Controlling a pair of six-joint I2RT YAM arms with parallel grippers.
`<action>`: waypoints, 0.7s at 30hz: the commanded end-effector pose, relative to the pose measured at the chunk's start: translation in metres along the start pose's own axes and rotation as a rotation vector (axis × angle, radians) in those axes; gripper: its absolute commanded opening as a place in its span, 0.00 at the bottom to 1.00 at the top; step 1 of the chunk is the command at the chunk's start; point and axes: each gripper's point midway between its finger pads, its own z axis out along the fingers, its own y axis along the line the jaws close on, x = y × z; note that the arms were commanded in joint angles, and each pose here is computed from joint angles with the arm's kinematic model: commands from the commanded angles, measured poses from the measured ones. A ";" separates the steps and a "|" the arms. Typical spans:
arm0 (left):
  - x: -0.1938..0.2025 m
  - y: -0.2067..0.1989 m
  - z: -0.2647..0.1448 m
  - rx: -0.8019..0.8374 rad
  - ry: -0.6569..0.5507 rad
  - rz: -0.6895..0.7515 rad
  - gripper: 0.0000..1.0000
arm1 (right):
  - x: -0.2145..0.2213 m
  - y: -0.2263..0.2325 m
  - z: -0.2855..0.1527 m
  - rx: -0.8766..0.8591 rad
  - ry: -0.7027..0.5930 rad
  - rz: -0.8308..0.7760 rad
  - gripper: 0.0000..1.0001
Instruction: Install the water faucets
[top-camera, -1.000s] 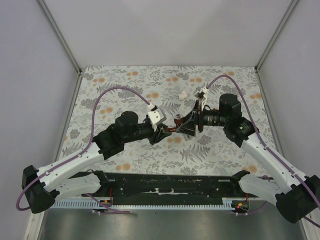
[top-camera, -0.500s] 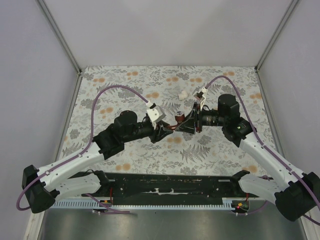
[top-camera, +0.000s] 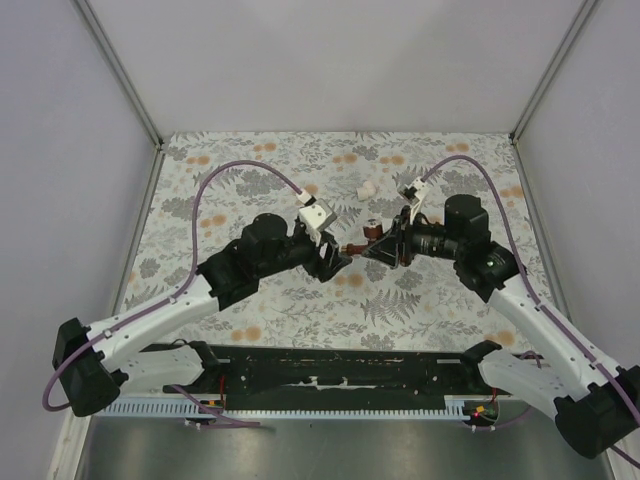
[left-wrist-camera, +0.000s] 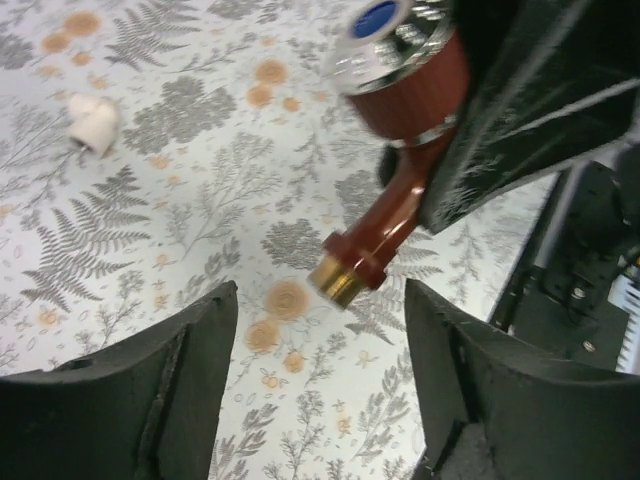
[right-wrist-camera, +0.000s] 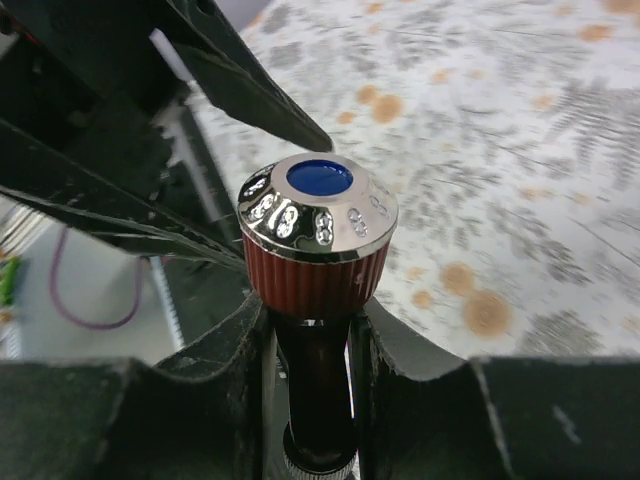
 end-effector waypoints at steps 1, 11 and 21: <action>-0.007 0.042 0.012 -0.186 0.048 -0.045 0.78 | -0.006 -0.054 -0.033 0.394 -0.053 -0.017 0.00; 0.012 0.139 0.089 -0.373 0.201 -0.091 0.88 | 0.003 -0.099 -0.100 0.819 -0.212 -0.051 0.00; 0.037 0.214 0.192 -0.431 0.263 -0.061 0.84 | 0.014 -0.103 -0.109 0.850 -0.244 -0.064 0.00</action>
